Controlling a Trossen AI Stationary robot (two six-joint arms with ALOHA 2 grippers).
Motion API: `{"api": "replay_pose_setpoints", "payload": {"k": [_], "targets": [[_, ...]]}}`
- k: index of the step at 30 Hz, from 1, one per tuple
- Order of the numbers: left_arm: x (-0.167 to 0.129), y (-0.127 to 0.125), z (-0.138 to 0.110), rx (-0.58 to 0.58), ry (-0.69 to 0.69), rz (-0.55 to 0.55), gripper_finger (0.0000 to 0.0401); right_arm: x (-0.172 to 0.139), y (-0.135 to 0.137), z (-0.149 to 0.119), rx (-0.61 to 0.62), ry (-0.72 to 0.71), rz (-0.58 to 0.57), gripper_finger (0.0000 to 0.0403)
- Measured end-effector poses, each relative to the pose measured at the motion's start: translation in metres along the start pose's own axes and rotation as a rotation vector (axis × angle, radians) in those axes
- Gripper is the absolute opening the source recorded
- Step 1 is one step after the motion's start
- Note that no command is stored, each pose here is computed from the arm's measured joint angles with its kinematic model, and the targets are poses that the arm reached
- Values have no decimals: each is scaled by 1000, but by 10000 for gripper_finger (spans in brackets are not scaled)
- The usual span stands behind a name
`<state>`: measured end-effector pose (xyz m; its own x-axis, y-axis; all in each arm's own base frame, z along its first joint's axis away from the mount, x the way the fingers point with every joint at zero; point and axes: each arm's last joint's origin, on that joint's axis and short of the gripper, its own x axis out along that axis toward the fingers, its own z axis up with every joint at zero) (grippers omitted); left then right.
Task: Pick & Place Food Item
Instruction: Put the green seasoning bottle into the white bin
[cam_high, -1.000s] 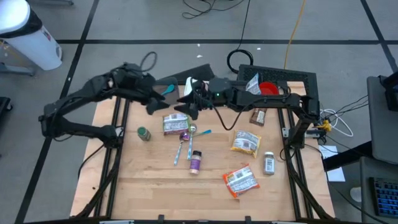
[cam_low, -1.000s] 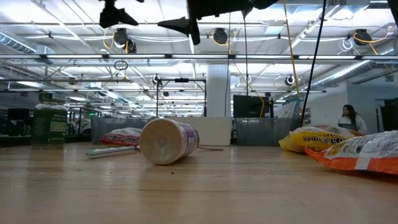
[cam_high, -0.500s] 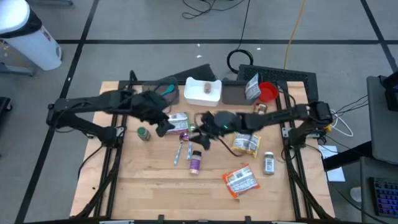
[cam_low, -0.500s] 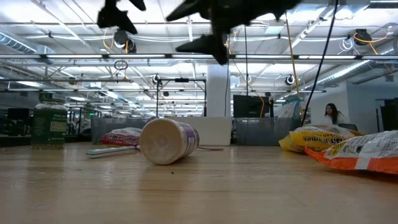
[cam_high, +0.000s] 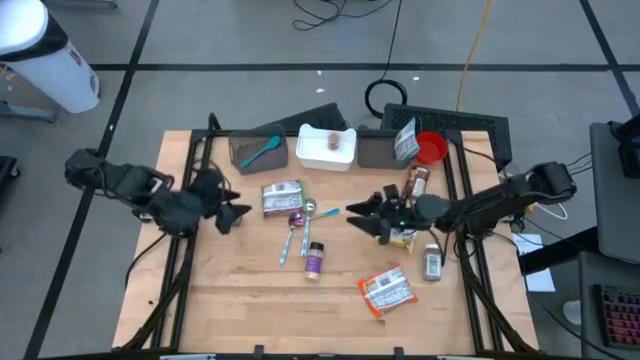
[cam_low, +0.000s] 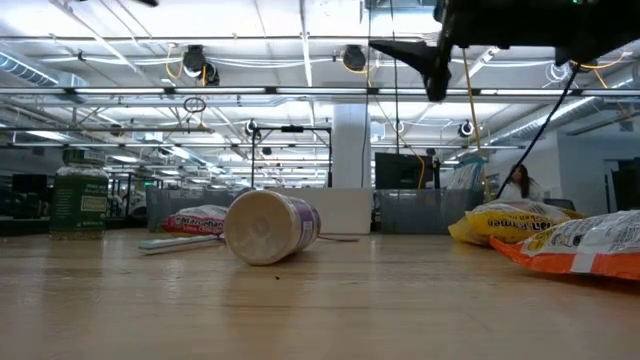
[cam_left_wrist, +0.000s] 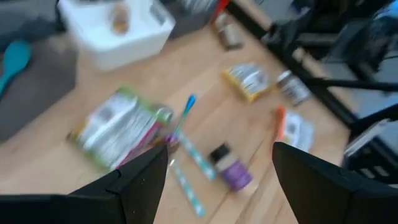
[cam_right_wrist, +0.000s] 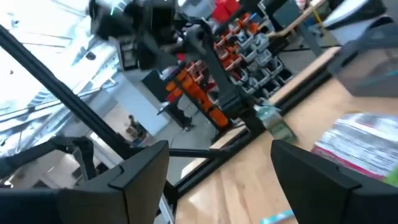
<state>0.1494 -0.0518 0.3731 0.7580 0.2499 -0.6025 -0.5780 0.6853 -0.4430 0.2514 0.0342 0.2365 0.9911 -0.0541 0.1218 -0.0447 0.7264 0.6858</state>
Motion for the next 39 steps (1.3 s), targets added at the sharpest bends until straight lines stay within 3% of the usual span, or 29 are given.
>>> {"api": "replay_pose_setpoints", "payload": {"k": [6,12,25,31,39], "targets": [[12,14,-43,-49,46,164,296,-13,-1,6,4,-46,-8,274],[22,32,-81,-130,47,257,296,-14,-4,8,-18,-92,-67,274],[54,56,-124,-12,96,616,296,-12,-20,23,-22,-156,-135,269],[64,51,-143,-13,55,661,296,-11,-30,32,47,-198,-166,269],[67,45,-176,-88,34,696,296,-11,-33,35,18,-209,-183,269]]}}
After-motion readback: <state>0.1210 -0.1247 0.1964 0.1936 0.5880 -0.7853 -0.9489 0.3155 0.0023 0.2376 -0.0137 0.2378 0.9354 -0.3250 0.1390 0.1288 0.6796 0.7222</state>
